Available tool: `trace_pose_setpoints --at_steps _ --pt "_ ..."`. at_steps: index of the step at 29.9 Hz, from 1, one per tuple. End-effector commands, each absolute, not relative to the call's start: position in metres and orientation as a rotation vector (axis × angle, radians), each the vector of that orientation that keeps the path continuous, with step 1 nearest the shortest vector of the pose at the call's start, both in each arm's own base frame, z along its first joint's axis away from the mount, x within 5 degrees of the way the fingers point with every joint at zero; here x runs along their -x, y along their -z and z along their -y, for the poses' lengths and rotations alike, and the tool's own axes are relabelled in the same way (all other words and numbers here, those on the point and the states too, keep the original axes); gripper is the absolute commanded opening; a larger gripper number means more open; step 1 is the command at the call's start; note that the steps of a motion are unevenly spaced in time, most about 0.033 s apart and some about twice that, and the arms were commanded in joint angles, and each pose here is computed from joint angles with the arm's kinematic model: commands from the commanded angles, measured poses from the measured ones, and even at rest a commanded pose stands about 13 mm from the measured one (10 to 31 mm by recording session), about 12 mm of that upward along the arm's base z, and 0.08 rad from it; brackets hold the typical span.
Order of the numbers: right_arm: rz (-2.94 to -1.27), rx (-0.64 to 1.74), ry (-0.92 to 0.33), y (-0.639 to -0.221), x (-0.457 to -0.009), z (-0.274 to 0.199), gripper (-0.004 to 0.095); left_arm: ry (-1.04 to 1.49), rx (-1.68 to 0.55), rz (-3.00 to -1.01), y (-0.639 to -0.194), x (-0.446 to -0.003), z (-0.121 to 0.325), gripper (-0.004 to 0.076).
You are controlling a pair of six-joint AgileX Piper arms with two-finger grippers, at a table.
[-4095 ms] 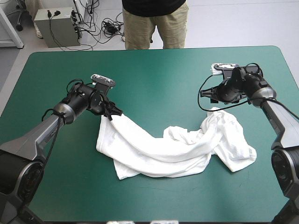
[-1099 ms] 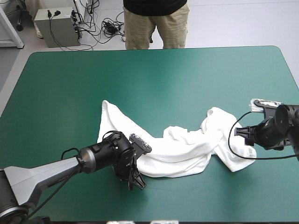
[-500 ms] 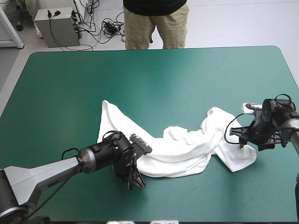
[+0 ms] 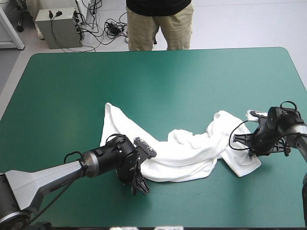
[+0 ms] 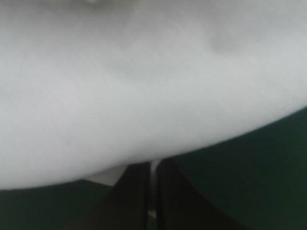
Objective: Fold the cloth
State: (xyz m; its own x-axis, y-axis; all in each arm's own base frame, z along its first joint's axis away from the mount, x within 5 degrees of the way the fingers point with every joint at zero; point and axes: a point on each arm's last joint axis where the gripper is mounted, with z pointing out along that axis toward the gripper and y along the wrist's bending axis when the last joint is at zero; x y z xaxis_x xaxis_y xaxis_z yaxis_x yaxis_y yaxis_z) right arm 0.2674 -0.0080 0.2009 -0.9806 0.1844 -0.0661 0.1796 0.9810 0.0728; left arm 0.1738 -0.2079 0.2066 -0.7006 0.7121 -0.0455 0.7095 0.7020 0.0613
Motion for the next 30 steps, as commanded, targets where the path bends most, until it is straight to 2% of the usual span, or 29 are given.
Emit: trace_pose_setpoints --at_steps 1,4,7,11,15,23,30 --pt "-3.105 -0.239 -0.157 -0.198 -0.261 0.005 -0.0017 -0.062 -1.142 -2.767 -0.222 -0.181 0.209 -0.0009" --pt "-3.066 -0.192 -0.197 -0.223 -0.263 0.003 -0.0018 -0.093 -1.072 -2.701 -0.25 -0.192 0.204 -0.0009" --pt "-2.967 -0.172 -0.214 -0.262 -0.262 0.001 -0.0017 -0.065 -0.955 -2.61 -0.298 -0.205 0.192 -0.0009" --pt "-2.749 -0.123 -0.296 -0.331 -0.256 -0.005 -0.0017 -0.026 -0.758 -2.456 -0.374 -0.217 0.163 -0.0009" --pt "-2.507 -0.04 -0.41 -0.407 -0.239 -0.015 -0.0017 0.008 -0.651 -2.278 -0.447 -0.215 0.135 -0.0009" --pt "-2.044 0.118 -0.458 -0.54 -0.194 -0.027 -0.0017 0.057 -0.466 -1.864 -0.568 -0.182 0.096 -0.0009" --pt "-1.606 0.2 -0.371 -0.626 -0.135 -0.03 -0.0017 0.076 -0.353 -1.459 -0.645 -0.133 0.058 -0.0009"
